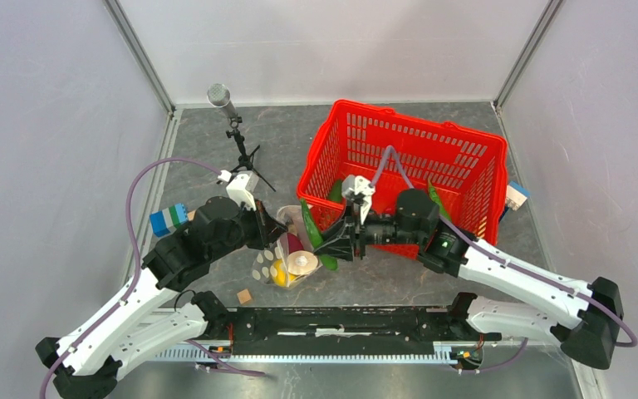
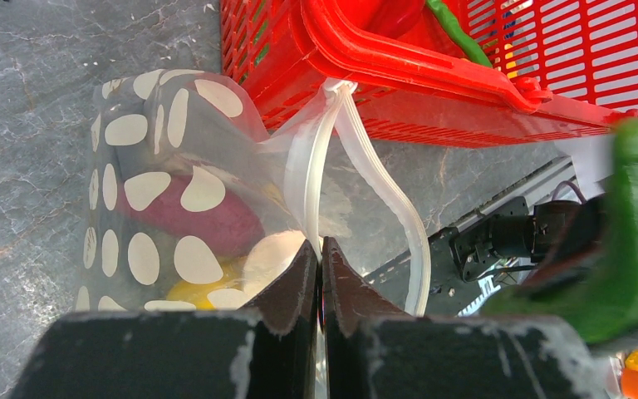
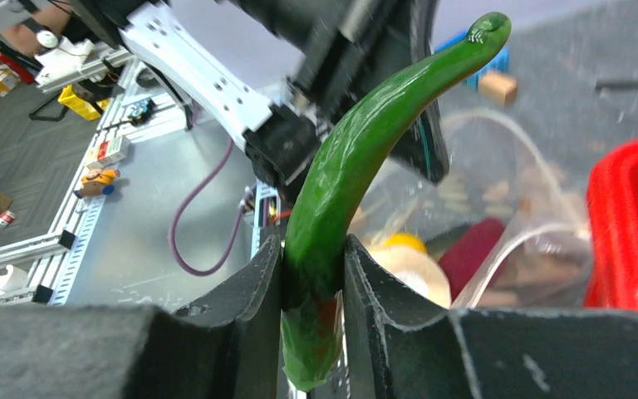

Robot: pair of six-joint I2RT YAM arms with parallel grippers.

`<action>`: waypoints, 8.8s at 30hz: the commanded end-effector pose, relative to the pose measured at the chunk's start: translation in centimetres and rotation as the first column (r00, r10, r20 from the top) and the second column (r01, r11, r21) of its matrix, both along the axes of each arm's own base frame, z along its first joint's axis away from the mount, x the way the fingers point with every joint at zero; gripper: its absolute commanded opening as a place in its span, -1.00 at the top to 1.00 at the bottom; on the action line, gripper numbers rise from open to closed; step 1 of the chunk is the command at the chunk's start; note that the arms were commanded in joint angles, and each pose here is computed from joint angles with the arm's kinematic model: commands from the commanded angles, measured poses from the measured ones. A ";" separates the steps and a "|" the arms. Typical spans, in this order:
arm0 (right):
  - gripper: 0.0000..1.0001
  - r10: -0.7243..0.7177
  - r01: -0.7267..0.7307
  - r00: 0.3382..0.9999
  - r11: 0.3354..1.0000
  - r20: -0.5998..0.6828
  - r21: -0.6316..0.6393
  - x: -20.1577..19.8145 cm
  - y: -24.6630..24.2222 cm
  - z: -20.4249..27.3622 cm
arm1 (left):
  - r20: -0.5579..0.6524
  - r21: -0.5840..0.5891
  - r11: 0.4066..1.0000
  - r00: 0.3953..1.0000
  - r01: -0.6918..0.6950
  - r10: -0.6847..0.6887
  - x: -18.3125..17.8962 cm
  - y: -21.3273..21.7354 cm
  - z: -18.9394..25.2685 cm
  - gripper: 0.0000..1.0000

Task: Place the food in the zip-top bag and seal the zipper
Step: Place the fake vegetable in the zipper food storage bag, then pick up the fake vegetable from the bin, then place the fake vegetable in the zipper food storage bag, then pick up the fake vegetable from the bin.

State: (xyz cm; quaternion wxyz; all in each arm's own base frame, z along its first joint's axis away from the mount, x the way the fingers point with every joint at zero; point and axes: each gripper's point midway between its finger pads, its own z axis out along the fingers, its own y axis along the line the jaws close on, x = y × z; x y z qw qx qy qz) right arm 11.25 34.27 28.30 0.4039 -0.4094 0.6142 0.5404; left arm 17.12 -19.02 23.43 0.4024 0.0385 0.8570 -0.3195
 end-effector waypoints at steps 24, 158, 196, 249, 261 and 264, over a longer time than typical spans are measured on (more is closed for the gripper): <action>0.58 -0.264 0.145 0.950 0.848 -0.167 -0.510 2.5 3.9 -9.4 | 0.072 -0.017 0.900 0.899 0.435 -0.433 -5.8 -2.5 0.5 0.93; 0.56 -0.519 0.376 0.825 0.799 0.222 0.470 9.5 -5.1 13.0 | 0.070 -0.061 0.998 0.997 0.015 -0.011 -0.7 0.5 1.8 0.86; 0.18 -0.178 0.247 0.925 0.953 0.337 -0.174 4.8 6.8 -5.8 | 0.124 -0.094 0.994 0.990 -0.060 0.071 -0.7 2.4 3.1 0.86; 0.11 -0.227 0.283 0.904 0.953 0.363 -0.108 5.1 4.1 0.5 | 0.138 -0.077 0.997 0.990 -0.028 0.038 -0.8 2.1 3.3 0.84; -0.39 -0.781 0.889 0.418 0.247 0.463 -0.386 16.7 -19.2 1.3 | 0.132 -0.090 0.996 0.991 -0.009 0.021 -0.9 1.6 2.6 0.84; -0.46 -0.780 0.834 0.414 0.118 0.470 -0.539 17.5 -22.7 -2.2 | 0.126 -0.105 0.994 0.992 -0.006 0.019 -1.1 1.5 2.3 0.85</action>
